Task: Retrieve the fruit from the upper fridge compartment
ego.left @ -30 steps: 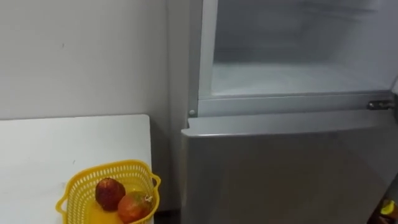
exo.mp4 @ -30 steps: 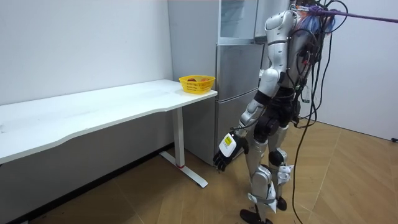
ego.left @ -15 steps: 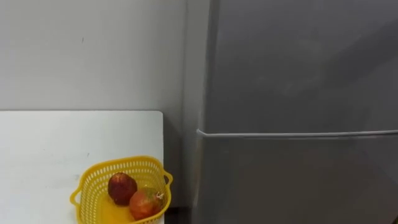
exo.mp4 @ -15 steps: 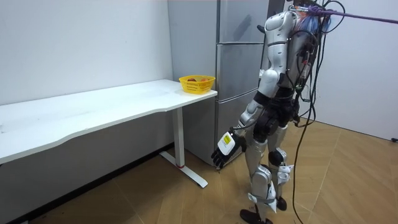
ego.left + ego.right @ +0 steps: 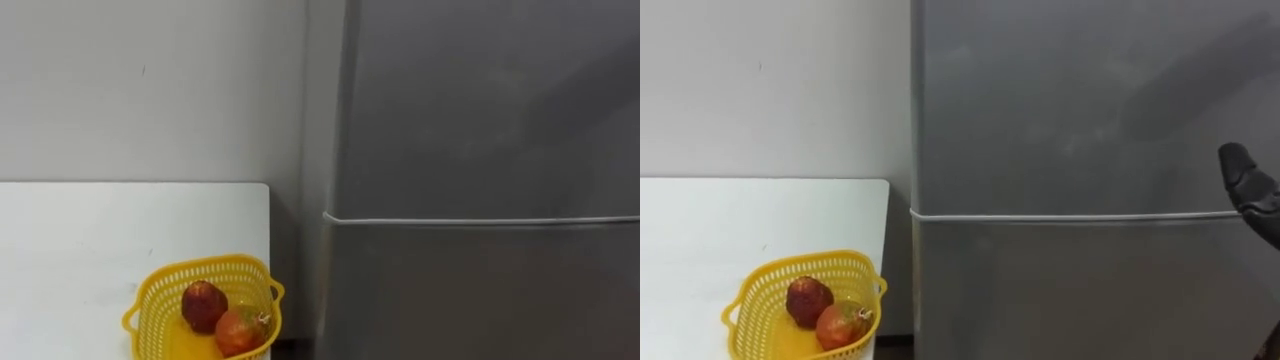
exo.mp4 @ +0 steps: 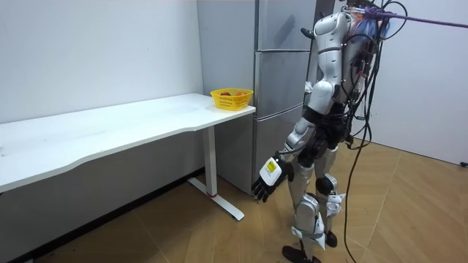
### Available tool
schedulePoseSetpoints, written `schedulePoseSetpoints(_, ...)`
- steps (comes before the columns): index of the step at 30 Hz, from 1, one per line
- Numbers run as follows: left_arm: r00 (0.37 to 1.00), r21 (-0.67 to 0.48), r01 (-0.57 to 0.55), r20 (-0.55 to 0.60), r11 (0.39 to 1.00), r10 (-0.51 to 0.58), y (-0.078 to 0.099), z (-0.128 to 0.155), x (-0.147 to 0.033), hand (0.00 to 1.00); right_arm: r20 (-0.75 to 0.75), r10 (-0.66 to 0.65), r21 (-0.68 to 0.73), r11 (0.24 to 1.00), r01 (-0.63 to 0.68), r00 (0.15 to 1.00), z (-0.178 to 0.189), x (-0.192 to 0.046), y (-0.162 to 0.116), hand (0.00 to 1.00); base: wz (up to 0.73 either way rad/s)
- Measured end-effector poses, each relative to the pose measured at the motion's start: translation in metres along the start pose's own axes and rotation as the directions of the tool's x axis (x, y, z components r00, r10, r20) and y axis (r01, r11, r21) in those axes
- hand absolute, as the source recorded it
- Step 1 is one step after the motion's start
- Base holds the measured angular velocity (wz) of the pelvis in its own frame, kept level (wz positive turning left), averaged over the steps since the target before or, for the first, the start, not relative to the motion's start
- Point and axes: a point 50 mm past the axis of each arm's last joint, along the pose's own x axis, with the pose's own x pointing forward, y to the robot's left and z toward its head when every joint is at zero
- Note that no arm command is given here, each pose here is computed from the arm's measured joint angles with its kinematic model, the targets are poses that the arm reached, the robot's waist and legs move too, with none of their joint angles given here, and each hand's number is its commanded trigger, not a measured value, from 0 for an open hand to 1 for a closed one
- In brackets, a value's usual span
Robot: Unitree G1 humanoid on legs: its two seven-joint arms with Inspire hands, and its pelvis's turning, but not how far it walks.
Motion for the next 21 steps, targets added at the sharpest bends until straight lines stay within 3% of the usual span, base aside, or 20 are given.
schedulePoseSetpoints(7, 1.0, -0.005, 0.015, -0.018, 1.0, -0.015, -0.001, -0.006, -0.001, 0.0, 0.004, -0.05, -0.04, 0.998, 0.05, 0.999, -0.005, -0.005, -0.019, 0.0, 0.04)
schedulePoseSetpoints(17, 1.0, -0.015, -0.003, -0.021, 1.0, 0.003, 0.001, -0.005, -0.001, 0.0, -0.099, -0.13, -0.077, 0.989, 0.123, 0.987, -0.019, -0.029, -0.029, 0.0, 0.02)
schedulePoseSetpoints(21, 1.0, -0.02, -0.001, -0.007, 1.0, 0.001, -0.002, 0.0, -0.001, 0.0, -0.175, -0.115, -0.115, 0.989, 0.096, 0.978, -0.032, -0.046, -0.03, 0.0, 0.0)
